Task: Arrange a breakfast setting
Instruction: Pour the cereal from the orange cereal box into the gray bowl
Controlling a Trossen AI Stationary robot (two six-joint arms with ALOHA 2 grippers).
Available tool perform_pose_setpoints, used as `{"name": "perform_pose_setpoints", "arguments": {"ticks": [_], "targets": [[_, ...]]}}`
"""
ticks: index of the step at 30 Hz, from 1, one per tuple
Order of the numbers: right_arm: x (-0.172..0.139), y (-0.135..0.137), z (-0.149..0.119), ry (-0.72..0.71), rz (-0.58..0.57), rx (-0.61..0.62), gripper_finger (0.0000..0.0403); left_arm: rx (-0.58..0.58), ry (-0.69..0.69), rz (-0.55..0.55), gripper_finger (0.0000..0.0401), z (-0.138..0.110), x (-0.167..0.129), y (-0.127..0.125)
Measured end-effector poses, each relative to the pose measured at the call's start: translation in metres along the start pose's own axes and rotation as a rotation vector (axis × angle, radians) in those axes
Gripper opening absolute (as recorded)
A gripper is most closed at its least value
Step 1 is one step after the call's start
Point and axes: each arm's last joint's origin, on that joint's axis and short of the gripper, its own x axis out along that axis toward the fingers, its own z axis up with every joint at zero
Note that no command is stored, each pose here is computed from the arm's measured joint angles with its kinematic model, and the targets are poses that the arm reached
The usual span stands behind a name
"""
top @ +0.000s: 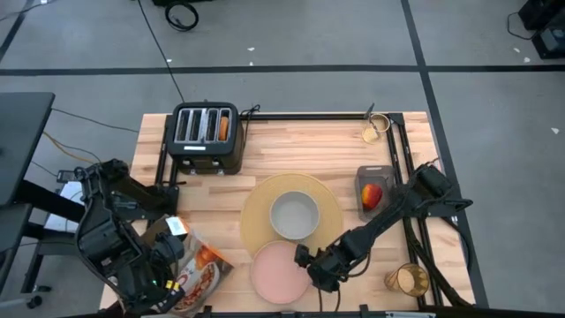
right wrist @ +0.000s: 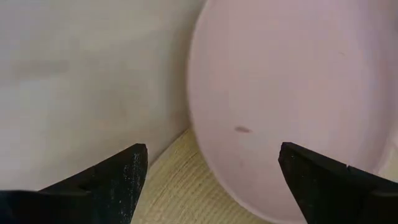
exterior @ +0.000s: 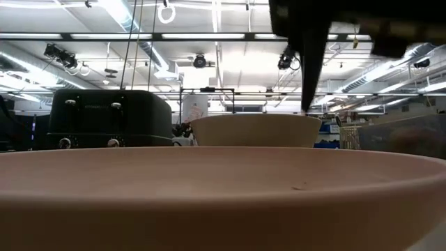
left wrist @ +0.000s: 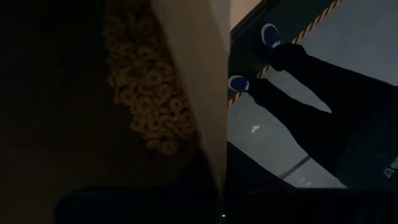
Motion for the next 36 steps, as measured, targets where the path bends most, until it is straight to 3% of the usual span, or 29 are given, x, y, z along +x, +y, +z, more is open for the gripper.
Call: {"name": "perform_pose_setpoints", "arguments": {"ticks": [5, 20, 24, 31, 34, 36], "targets": [[0.018, 0.002, -0.001, 0.048, -0.058, -0.082, 0.0349, -0.029, 0.0, 0.0, 0.0008, 0.0, 0.0, 0.0], [0.024, -0.024, 0.0, -0.083, -0.189, -0.041, 0.0348, -0.051, -0.005, -0.002, 0.0005, 0.002, 0.0, -0.001], [0.023, -0.033, 0.001, -0.098, -0.27, -0.019, 0.0348, -0.026, -0.015, -0.003, 0.0004, 0.002, 0.0, 0.0], [-0.015, -0.042, 0.005, -0.092, -0.37, 0.061, 0.0348, 0.122, -0.047, -0.007, 0.0002, 0.0, 0.0, 0.0], [-0.043, -0.049, 0.008, -0.192, -0.392, 0.17, 0.0348, 0.189, -0.05, -0.007, 0.0002, 0.001, 0.0, 0.0], [-0.062, -0.061, 0.009, -0.318, -0.419, 0.305, 0.0348, 0.248, -0.072, -0.009, 0.0002, 0.0, 0.0, 0.0]]}}
